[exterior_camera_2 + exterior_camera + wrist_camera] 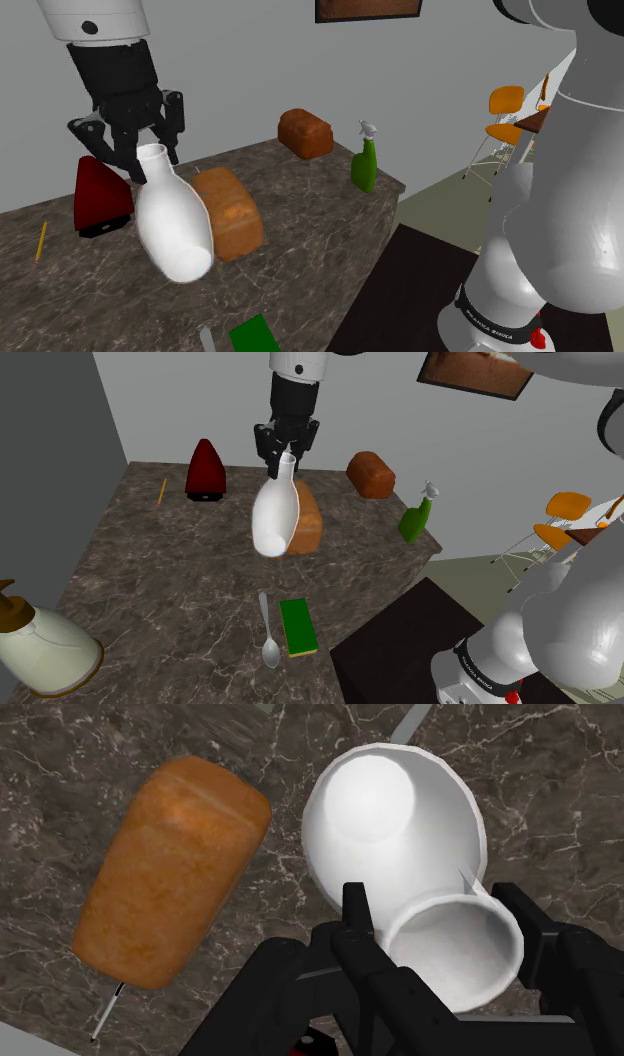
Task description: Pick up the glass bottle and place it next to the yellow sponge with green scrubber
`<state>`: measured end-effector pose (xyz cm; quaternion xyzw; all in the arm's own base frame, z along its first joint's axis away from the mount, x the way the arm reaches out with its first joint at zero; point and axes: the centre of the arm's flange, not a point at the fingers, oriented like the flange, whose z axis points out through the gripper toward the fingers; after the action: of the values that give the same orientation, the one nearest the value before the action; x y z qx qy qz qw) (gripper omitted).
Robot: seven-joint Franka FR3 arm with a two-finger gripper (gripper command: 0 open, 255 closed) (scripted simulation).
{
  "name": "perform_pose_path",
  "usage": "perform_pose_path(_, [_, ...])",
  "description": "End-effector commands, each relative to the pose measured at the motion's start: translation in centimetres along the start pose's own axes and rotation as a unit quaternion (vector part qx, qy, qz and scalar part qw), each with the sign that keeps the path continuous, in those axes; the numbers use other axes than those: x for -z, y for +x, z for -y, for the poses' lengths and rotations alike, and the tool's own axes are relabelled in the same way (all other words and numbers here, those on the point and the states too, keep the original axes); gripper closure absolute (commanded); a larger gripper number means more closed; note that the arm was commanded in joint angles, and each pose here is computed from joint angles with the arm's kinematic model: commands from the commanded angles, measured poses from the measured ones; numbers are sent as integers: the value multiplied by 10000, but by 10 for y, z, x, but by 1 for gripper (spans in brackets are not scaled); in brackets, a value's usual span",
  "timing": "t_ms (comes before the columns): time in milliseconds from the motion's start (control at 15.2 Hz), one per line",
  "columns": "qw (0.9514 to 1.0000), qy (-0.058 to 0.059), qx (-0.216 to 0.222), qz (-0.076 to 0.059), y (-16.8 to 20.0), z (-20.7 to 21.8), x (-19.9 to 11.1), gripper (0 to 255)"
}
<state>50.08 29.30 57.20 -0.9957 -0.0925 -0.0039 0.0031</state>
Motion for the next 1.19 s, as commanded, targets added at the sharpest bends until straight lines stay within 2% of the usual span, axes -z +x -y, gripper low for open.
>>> perform_pose_path(0, [10000,1,-5,-5,3,25,-9,255])
perform_pose_path(528, [10000,1,-5,-5,14,127,-49,255])
perform_pose_path(1122, [10000,1,-5,-5,14,127,-96,255])
